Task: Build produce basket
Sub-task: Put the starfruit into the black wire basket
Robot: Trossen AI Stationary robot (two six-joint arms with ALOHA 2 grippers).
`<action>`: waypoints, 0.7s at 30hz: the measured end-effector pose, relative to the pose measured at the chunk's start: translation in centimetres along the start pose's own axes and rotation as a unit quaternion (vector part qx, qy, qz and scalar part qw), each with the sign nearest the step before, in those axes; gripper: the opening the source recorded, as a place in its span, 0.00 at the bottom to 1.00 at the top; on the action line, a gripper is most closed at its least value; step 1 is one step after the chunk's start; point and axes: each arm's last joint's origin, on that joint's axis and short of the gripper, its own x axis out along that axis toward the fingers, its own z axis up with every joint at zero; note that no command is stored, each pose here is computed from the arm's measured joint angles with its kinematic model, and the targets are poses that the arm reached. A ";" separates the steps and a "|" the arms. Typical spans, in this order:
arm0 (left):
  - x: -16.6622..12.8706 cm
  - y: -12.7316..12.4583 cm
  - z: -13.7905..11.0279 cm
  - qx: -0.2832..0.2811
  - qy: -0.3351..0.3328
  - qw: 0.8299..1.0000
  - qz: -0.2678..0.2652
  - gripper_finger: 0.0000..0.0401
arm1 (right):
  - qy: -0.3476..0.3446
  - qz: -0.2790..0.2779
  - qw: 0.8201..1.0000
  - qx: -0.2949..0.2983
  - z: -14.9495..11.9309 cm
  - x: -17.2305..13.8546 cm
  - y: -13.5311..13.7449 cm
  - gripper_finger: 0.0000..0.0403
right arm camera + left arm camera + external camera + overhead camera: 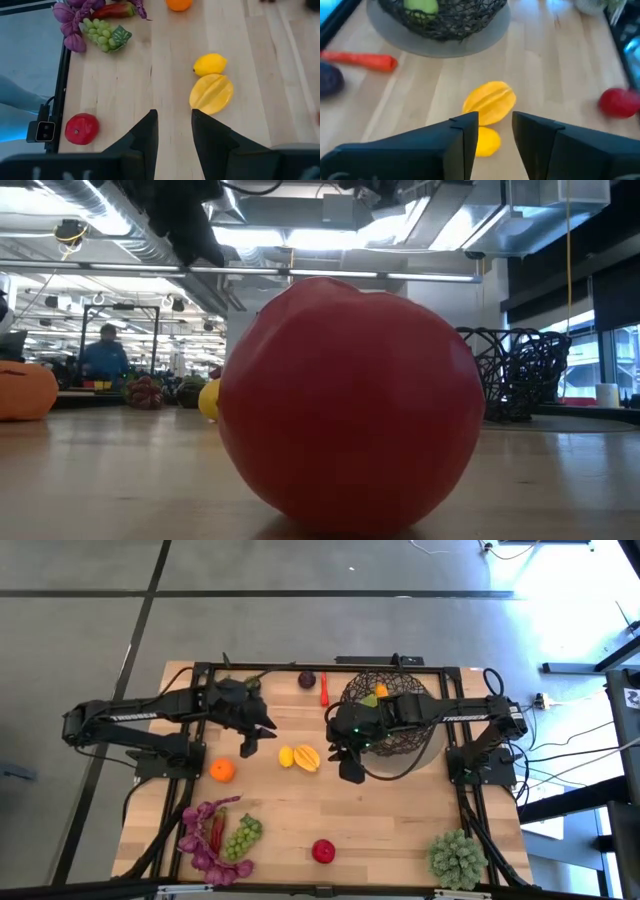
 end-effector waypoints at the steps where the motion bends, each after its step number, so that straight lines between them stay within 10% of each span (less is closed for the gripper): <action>1: 0.3 0.0 -0.1 0.026 0.006 1.000 -0.003 0.27 | 0.001 0.000 1.000 0.000 0.0 0.0 0.0 0.28; 21: 10.7 -0.6 -1.7 0.322 0.073 0.941 -0.079 0.26 | 0.016 -0.004 1.000 0.002 -0.3 0.0 -0.1 0.28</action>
